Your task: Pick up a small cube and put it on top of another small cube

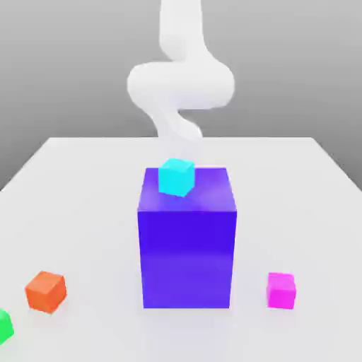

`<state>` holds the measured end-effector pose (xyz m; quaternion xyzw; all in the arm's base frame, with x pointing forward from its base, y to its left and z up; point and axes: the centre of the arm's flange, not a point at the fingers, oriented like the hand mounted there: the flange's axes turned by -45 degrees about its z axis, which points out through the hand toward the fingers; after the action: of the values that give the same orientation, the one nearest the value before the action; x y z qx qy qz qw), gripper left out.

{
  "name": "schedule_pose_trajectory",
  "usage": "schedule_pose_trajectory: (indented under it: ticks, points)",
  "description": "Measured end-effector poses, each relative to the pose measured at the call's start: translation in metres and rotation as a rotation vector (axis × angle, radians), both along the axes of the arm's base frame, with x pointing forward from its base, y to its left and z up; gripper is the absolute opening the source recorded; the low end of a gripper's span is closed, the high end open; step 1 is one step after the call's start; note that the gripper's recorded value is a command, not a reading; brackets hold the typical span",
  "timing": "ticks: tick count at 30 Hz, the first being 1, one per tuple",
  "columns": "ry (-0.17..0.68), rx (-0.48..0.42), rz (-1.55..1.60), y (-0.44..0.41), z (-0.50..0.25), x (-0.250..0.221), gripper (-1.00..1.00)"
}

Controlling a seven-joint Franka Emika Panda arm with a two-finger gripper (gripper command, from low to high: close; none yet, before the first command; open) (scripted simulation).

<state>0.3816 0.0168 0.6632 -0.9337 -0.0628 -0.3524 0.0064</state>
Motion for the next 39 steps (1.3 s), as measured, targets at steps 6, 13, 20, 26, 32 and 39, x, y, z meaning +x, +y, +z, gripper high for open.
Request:
schedule_pose_trajectory:
  ticks: [6,13,20,26,32,39]
  points:
    - [0.175,-0.124,0.331,0.058,-0.129,0.055,0.00]
    - [0.351,-0.279,0.715,0.128,-0.283,0.056,0.00]
    - [0.510,-0.458,1.118,0.178,-0.425,0.000,0.00]
    - [0.569,-0.522,1.245,0.178,-0.505,-0.023,0.00]
    - [0.571,-0.521,1.247,0.177,-0.534,-0.025,-1.00]
    - [0.571,-0.524,1.247,0.177,-0.508,-0.024,-1.00]
